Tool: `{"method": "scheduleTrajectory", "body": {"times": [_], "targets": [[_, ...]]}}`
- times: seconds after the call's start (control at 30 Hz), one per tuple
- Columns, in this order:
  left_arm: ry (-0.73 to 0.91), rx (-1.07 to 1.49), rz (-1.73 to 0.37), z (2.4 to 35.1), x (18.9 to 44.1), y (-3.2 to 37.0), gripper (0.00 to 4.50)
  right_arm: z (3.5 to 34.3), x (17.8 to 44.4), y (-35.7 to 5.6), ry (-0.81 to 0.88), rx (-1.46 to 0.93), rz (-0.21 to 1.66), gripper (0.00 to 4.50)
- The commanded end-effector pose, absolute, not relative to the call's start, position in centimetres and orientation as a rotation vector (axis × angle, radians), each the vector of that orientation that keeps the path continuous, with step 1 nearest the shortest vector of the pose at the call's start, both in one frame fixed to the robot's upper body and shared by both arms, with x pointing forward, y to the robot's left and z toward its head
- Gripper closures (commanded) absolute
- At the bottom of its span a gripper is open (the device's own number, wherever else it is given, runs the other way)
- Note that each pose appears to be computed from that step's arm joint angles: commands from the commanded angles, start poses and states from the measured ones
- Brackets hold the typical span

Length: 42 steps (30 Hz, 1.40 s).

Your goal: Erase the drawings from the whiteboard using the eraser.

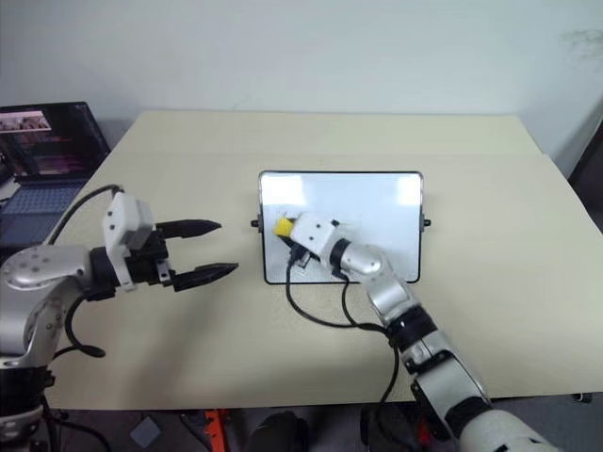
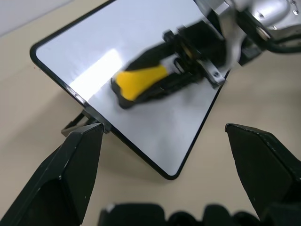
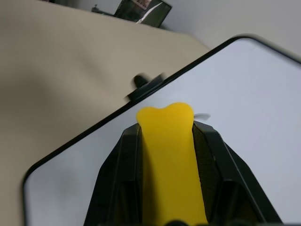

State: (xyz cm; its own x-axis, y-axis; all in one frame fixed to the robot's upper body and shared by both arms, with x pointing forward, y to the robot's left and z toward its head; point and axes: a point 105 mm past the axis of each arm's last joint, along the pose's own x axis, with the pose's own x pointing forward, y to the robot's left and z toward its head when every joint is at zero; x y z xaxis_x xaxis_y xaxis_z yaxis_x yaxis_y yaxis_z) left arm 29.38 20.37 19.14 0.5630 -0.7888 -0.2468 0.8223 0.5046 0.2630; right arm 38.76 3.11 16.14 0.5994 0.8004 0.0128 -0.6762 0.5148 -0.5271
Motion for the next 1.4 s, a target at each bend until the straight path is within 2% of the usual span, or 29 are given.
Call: {"method": "scheduleTrajectory", "body": {"times": [0.03, 0.17, 0.27, 0.73, 0.9, 1.1, 1.4], "targets": [[0.069, 0.397, -0.979, 19.9, 29.4, 20.3, 0.0, 17.8, 40.6, 1.9, -0.28, -0.483, 0.809, 3.32], [0.067, 0.396, -0.977, 19.9, 29.5, 20.3, 0.0, 18.7, 41.3, 2.0, -0.294, -0.504, 0.788, 3.32], [0.067, 0.396, -0.978, 19.8, 29.4, 20.2, 0.0, 18.4, 41.2, 2.2, -0.281, -0.521, 0.801, 3.32], [0.064, 0.389, -0.974, 19.7, 29.5, 20.1, 0.0, 12.7, 36.9, 2.6, -0.136, -0.612, 0.967, 3.32], [0.064, 0.387, -0.974, 19.6, 29.5, 20.1, 0.0, 11.6, 36.2, 2.4, -0.097, -0.648, 0.997, 3.32], [0.066, 0.383, -0.98, 19.5, 29.4, 20.0, 0.0, 12.4, 36.3, 1.8, -0.115, -0.615, 0.969, 3.32], [0.06, 0.372, -1.001, 19.3, 29.3, 19.5, 0.0, 16.5, 34.7, -1.7, -0.154, -0.408, 0.868, 3.32]]}}
